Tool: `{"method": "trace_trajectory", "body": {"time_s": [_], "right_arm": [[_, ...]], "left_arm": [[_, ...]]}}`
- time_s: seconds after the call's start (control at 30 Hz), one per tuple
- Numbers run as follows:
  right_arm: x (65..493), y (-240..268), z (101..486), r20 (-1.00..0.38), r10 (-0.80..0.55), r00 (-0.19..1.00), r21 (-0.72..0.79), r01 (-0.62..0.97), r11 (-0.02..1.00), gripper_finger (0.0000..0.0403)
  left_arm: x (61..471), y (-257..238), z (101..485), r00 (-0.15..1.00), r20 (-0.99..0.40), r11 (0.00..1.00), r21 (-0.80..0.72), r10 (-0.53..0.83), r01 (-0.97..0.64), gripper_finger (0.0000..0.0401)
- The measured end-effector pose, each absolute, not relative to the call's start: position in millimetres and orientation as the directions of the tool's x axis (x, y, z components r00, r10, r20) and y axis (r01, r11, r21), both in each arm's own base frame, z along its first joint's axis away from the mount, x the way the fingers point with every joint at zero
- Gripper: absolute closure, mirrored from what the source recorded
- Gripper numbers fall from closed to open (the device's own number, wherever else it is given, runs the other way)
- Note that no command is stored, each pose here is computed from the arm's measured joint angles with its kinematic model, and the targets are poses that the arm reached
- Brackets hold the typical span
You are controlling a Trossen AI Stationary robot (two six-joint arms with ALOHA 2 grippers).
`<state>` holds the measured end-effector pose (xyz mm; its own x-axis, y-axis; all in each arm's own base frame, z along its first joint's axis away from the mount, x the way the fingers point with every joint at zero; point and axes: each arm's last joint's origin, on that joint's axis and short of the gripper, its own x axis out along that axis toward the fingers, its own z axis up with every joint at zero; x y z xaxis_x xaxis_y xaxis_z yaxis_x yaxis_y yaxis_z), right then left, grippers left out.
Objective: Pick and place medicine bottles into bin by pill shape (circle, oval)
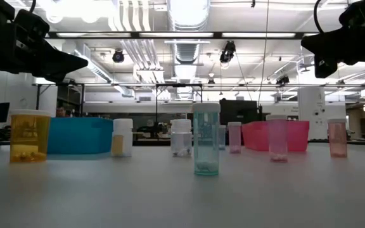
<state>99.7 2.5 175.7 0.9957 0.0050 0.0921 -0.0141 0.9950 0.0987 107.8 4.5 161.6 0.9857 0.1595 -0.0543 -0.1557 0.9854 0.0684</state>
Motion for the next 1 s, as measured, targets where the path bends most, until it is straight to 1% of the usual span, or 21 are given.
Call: {"method": "trace_trajectory", "body": {"time_s": [0.2, 0.23, 0.33, 0.4, 0.53, 0.63, 0.7, 0.77, 0.83, 0.9, 1.0], "right_arm": [[99.7, 2.5, 175.8, 0.093, 0.005, 0.996, 0.099, -0.014, 0.995, 0.0385], [99.7, 2.4, 175.8, 0.093, 0.005, 0.996, 0.099, -0.014, 0.995, 0.0385], [99.7, 2.4, 175.9, 0.093, 0.005, 0.996, 0.099, -0.014, 0.995, 0.0385], [99.6, 2.4, 176.2, 0.097, 0.005, 0.995, 0.099, -0.014, 0.995, 0.0385], [99.5, 2.4, 177.3, 0.108, 0.004, 0.994, 0.129, -0.018, 0.991, 0.0385], [99.5, 2.4, 177.7, 0.113, 0.004, 0.994, 0.244, -0.032, 0.969, 0.0385], [99.3, 2.4, 178.9, 0.125, 0.003, 0.992, 0.272, -0.038, 0.962, 0.0385], [99.3, 2.4, 179.4, 0.13, 0.004, 0.992, 0.271, -0.039, 0.962, 0.0385], [99.3, 2.4, 179.4, 0.13, 0.004, 0.992, 0.237, -0.035, 0.971, 0.0385], [99.3, 2.4, 179.4, 0.13, 0.004, 0.991, 0.208, -0.031, 0.978, 0.0385], [99.3, 2.4, 179.4, 0.13, 0.004, 0.991, 0.203, -0.03, 0.979, 0.0385]], "left_arm": [[107.9, 4.6, 163.7, 0.987, -0.032, 0.986, 0.052, 0.16, -0.158, 0.0401], [107.9, 4.4, 165.6, 0.988, -0.014, 0.988, 0.0, 0.155, -0.155, 0.0401], [108.0, 4.1, 169.6, 0.989, 0.027, 0.963, -0.232, 0.146, -0.135, 0.0401], [107.8, 4.1, 173.3, 0.987, 0.066, 0.952, -0.28, 0.145, -0.121, 0.0401], [106.9, 4.0, 182.3, 0.978, 0.157, 0.951, -0.295, 0.141, -0.089, 0.0401], [104.9, 3.5, 192.1, 0.958, 0.259, 0.953, -0.3, 0.126, -0.044, 0.0401], [103.3, 3.5, 198.6, 0.937, 0.325, 0.955, -0.297, 0.126, -0.025, 0.0401], [100.1, 3.5, 206.6, 0.904, 0.408, 0.959, -0.285, 0.126, -0.005, 0.0401], [96.4, 3.5, 214.0, 0.866, 0.484, 0.96, -0.278, 0.126, 0.016, 0.0401], [92.8, 3.5, 220.0, 0.828, 0.546, 0.96, -0.276, 0.126, 0.036, 0.0401], [88.0, 3.5, 227.4, 0.78, 0.614, 0.961, -0.272, 0.126, 0.059, 0.0401]]}}
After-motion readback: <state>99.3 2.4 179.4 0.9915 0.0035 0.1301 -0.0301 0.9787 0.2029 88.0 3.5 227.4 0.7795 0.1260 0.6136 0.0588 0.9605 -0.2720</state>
